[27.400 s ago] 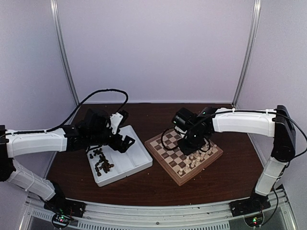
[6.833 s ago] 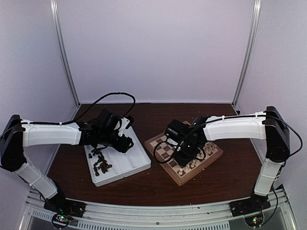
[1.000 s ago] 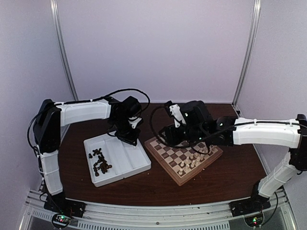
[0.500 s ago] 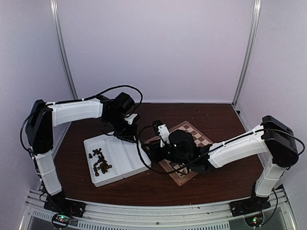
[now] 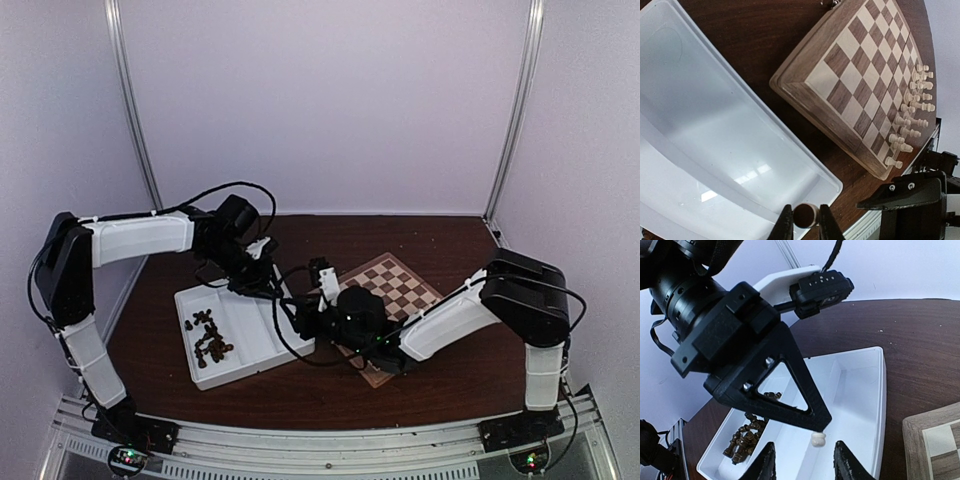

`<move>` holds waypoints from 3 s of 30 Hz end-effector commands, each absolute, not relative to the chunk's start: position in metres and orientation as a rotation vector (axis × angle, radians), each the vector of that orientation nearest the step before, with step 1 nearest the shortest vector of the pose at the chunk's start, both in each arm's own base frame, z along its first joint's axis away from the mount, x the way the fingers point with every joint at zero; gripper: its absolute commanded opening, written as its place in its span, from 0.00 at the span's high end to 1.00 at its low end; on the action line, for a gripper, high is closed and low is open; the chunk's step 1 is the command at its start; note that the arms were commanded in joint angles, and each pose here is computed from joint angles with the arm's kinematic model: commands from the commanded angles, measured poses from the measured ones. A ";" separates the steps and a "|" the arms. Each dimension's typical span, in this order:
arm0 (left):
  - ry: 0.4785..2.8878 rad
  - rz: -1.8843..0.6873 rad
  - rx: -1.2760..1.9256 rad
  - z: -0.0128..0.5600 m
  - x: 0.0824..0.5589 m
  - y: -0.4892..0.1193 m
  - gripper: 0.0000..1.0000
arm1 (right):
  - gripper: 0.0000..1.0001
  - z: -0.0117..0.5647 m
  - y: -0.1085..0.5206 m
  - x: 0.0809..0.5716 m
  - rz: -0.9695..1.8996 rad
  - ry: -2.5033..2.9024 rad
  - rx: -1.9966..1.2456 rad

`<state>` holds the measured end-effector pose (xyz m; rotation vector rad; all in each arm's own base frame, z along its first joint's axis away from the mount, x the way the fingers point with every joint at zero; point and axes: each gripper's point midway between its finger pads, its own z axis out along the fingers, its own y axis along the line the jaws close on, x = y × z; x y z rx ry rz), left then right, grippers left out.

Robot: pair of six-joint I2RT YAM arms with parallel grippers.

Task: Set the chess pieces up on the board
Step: Place the chess piece on the chessboard.

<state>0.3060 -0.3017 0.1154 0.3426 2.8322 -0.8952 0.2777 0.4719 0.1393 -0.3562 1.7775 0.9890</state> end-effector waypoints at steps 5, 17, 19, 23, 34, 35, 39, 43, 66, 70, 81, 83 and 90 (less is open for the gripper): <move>2.735 -1.056 0.349 0.139 0.304 -0.312 0.92 | 0.61 0.149 0.487 0.283 1.058 1.728 -0.301; 2.711 -1.103 0.347 0.143 0.302 -0.312 0.91 | 0.62 0.140 0.484 0.287 1.042 1.748 -0.267; 2.705 -1.123 0.348 0.145 0.302 -0.314 0.91 | 0.65 0.141 0.483 0.287 1.043 1.744 -0.266; 2.695 -1.182 0.342 0.146 0.300 -0.319 0.91 | 0.70 0.142 0.483 0.287 1.039 1.739 -0.267; 2.692 -1.225 0.341 0.149 0.297 -0.322 0.91 | 0.85 0.143 0.483 0.287 1.049 1.734 -0.261; 2.690 -1.226 0.340 0.149 0.297 -0.322 0.91 | 0.86 0.143 0.483 0.287 1.050 1.732 -0.261; 2.690 -1.232 0.338 0.148 0.296 -0.322 0.91 | 0.95 0.145 0.481 0.287 1.043 1.729 -0.262; 2.683 -1.237 0.334 0.147 0.297 -0.322 0.86 | 1.00 0.149 0.480 0.287 1.043 1.725 -0.265; 2.236 -0.804 0.365 0.240 0.287 -0.237 0.32 | 1.00 0.167 0.342 0.221 0.521 2.243 -0.753; 2.180 -0.759 0.355 0.240 0.277 -0.221 0.32 | 1.00 0.173 0.330 0.195 0.503 2.350 -0.933; 2.158 -0.658 0.325 0.243 0.273 -0.201 0.32 | 1.00 0.137 0.306 0.188 0.027 2.671 -1.283; 2.159 -0.654 0.322 0.244 0.273 -0.200 0.32 | 1.00 0.129 0.307 0.190 -0.018 2.687 -1.327; 2.167 -0.644 0.318 0.243 0.274 -0.199 0.32 | 1.00 0.108 0.321 0.201 -0.084 2.706 -1.411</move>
